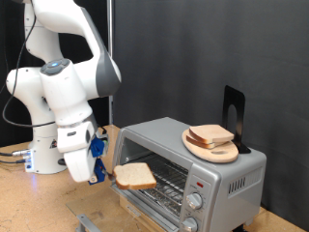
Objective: Make a piece of toast with the oven
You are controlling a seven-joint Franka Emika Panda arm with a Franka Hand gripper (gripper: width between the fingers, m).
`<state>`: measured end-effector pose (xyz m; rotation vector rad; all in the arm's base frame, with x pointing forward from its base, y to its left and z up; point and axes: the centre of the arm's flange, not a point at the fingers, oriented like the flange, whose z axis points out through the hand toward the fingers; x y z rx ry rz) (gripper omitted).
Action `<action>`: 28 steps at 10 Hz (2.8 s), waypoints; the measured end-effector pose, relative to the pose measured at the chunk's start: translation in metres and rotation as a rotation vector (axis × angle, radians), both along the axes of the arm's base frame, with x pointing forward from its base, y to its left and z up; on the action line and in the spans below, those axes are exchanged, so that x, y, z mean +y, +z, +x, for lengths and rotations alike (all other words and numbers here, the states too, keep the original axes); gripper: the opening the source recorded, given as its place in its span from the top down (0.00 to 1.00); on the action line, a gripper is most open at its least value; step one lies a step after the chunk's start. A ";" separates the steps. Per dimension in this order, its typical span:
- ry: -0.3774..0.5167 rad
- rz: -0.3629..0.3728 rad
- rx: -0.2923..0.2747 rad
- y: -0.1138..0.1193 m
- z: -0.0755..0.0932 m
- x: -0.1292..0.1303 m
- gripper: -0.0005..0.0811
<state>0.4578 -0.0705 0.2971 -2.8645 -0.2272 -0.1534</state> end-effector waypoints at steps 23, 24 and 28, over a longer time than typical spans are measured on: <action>0.141 -0.107 0.055 -0.012 -0.028 0.040 0.52; 0.135 -0.104 0.047 -0.010 -0.027 0.042 0.52; 0.146 -0.117 0.015 -0.009 -0.025 0.062 0.52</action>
